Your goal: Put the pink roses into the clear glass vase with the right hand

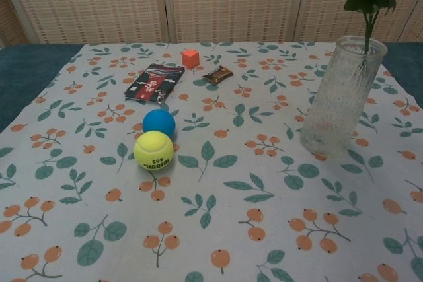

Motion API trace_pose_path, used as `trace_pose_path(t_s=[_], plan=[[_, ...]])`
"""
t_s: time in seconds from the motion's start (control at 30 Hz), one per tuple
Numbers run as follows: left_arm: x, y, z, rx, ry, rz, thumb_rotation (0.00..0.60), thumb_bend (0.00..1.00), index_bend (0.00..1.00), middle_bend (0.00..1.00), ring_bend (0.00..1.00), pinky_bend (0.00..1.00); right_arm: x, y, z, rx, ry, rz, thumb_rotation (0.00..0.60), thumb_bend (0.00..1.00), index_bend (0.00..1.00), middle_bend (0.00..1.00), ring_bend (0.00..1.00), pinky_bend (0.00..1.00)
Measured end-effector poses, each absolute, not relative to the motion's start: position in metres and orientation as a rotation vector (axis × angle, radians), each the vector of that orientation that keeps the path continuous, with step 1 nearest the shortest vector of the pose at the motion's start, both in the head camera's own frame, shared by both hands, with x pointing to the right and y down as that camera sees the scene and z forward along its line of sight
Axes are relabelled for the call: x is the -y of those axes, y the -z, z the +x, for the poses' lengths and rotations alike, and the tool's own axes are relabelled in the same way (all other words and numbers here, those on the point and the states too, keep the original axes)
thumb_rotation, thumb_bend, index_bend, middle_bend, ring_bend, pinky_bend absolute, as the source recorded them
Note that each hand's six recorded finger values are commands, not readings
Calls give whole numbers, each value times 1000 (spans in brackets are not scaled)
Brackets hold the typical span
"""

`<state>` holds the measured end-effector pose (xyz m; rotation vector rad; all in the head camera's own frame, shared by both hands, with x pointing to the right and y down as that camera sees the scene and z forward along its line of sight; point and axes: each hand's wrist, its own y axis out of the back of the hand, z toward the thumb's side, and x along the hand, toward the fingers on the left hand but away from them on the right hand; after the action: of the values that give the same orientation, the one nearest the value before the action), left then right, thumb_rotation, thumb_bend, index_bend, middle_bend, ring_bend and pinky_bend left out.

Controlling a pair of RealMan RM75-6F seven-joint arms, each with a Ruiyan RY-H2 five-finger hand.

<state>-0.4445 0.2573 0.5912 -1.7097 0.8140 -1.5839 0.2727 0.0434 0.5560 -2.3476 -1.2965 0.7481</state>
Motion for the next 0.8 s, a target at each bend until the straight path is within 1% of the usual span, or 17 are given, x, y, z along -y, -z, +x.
trace_pose_path(t_s=[0.07,0.1,0.13,0.17,0.23,0.27,0.33,0.43,0.5,0.67,0.7,0.77,0.8], plan=[[-257,-591,-445,-815,1585,-1710,600,371,142,147,265,425,-47,-562,278,1283,-771,-2360,600,230,542,1000,1000,1000],[-257,-591,-445,-814,1585,-1710,600,371,142,147,264,425,-49,-564,280,1274,-781,-2364,600,203,507,1000,1000,1000],[-257,-591,-445,-814,1585,-1709,600,371,142,147,264,425,-50,-566,281,1267,-788,-2367,600,159,441,1000,1000,1000],[-257,-591,-445,-813,1584,-1709,600,371,142,147,264,425,-52,-569,284,1255,-799,-2367,600,138,403,1000,1000,1000],[-257,-591,-444,-812,1583,-1710,600,371,143,147,264,425,-55,-572,286,1236,-810,-2368,600,87,289,1000,1000,1000],[-258,-591,-444,-811,1583,-1711,600,371,143,147,264,425,-56,-573,287,1230,-810,-2366,600,75,242,1000,1000,1000],[-258,-592,-444,-810,1584,-1711,600,371,144,147,265,425,-58,-574,288,1225,-803,-2363,600,58,118,1000,1000,1000],[-258,-592,-444,-811,1586,-1711,600,372,144,147,264,425,-59,-573,289,1227,-783,-2350,600,53,14,1000,1000,1000],[-258,-592,-445,-812,1587,-1711,600,373,144,147,264,425,-61,-570,291,1226,-769,-2326,600,52,0,1000,1000,1000],[-257,-593,-445,-813,1586,-1713,600,373,144,147,265,425,-69,-558,302,1216,-740,-2219,600,51,9,1000,1000,1000],[-257,-593,-445,-812,1585,-1714,600,372,144,147,265,425,-72,-555,305,1214,-741,-2193,600,52,33,1000,1000,1000],[-257,-594,-445,-809,1587,-1716,600,372,145,148,265,425,-79,-547,314,1215,-749,-2121,600,52,133,1000,1000,1000],[-258,-594,-445,-808,1589,-1717,600,371,146,148,265,425,-83,-544,318,1217,-757,-2084,600,52,156,1000,999,1000]])
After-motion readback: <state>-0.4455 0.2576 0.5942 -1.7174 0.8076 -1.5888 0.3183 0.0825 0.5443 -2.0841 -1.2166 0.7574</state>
